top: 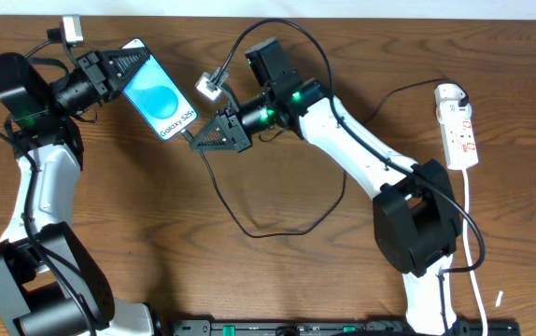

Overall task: Plug charger to phone and switch on socket
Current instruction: 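Hold the connector pressed in while left gripper steadies the phone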

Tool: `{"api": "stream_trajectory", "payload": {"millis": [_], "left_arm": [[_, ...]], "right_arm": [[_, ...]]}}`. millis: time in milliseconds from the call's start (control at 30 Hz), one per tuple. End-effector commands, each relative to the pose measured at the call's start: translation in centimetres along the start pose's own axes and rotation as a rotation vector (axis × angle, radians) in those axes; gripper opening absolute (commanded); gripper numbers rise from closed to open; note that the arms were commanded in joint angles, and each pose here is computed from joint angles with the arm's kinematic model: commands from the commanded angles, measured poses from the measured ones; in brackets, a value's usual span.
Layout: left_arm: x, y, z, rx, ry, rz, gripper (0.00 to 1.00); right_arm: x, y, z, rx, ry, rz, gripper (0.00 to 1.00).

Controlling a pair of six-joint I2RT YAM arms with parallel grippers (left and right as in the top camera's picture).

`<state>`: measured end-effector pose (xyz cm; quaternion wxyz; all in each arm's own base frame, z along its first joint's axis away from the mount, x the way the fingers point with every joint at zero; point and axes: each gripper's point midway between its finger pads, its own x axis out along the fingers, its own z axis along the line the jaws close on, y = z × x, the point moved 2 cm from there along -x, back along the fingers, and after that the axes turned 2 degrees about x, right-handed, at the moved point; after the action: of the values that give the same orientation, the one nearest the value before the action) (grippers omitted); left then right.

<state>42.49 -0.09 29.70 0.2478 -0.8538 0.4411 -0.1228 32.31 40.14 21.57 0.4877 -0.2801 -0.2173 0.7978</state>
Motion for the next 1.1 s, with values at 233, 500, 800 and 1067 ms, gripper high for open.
{"api": "stream_trajectory", "payload": {"millis": [233, 500, 800, 1067], "left_arm": [[0.9, 1.5, -1.1, 0.015, 0.059, 0.086, 0.08], [0.9, 1.5, -1.1, 0.016, 0.058, 0.084, 0.08], [0.9, 1.5, -1.1, 0.020, 0.058, 0.084, 0.07], [0.9, 1.5, -1.1, 0.027, 0.061, 0.087, 0.08]], "right_arm": [[0.5, -0.4, 0.6, -0.002, -0.019, -0.002, 0.01], [0.4, -1.3, 0.7, -0.015, -0.023, -0.026, 0.01], [0.4, -1.6, 0.7, -0.016, -0.022, -0.034, 0.01], [0.4, -2.1, 0.5, -0.019, -0.007, -0.049, 0.01]]}}
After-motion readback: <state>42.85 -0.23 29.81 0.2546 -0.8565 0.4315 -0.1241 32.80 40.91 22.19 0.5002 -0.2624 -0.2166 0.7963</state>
